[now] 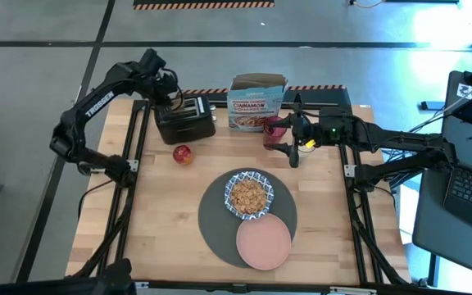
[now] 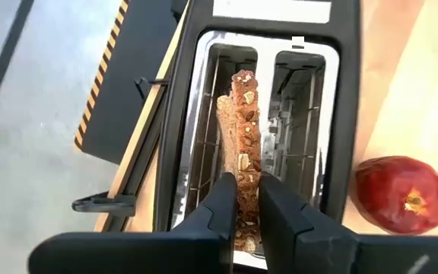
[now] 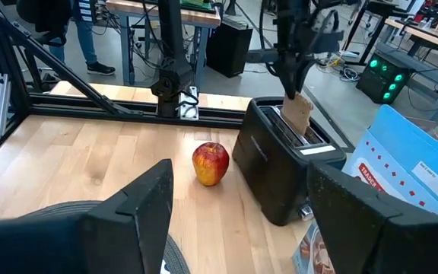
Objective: Arrange a breakfast setting
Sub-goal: Put the bread on the pink plate
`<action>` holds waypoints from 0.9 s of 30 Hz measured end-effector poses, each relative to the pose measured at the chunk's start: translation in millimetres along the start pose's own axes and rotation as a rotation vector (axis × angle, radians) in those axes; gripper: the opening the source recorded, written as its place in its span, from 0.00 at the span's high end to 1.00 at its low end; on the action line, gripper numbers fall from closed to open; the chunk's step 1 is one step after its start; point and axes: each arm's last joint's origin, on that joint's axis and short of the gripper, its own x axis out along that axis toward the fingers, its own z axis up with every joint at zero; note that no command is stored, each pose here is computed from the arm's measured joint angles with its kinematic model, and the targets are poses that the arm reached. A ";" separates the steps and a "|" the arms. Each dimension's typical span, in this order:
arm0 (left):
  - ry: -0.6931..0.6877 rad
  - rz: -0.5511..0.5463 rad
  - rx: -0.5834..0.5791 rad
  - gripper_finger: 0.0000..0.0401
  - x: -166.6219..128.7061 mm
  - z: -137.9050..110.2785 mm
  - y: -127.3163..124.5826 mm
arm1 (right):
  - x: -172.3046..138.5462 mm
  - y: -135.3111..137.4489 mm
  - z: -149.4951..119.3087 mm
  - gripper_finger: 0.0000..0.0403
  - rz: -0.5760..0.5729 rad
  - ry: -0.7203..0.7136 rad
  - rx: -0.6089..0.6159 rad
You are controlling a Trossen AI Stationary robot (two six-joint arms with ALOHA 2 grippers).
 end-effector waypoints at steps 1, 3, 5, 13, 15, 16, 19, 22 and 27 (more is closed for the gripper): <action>-0.006 0.001 0.009 0.93 -2.4 0.3 -2.7 | -0.1 0.0 0.0 0.38 0.000 0.000 0.000; -0.014 0.008 0.028 0.93 -7.2 0.9 -8.3 | 0.0 0.0 0.0 0.38 0.000 0.000 0.000; -0.028 0.028 0.051 0.93 -14.1 1.6 -15.2 | -0.1 0.0 0.1 0.38 0.000 0.000 0.000; -0.140 0.065 0.047 0.93 -49.7 -1.5 -45.0 | 0.0 0.0 0.0 0.38 0.000 0.000 -0.003; -0.218 0.004 0.014 0.93 -62.7 1.3 -53.0 | 0.0 0.0 0.0 0.38 0.000 0.000 -0.007; -0.265 -0.040 0.000 0.93 -70.8 2.9 -57.6 | 0.0 0.0 0.1 0.38 0.000 -0.001 -0.008; -0.413 -0.204 -0.046 0.93 -95.9 11.4 -71.2 | -0.1 0.0 0.1 0.38 0.000 -0.001 -0.010; -0.533 -0.446 -0.062 0.93 -114.2 23.5 -86.3 | -0.1 0.4 0.1 0.38 0.014 -0.003 -0.011; -0.630 -0.853 0.026 0.93 -123.9 40.9 -118.4 | -7.6 0.2 3.8 0.38 0.021 -0.027 -0.062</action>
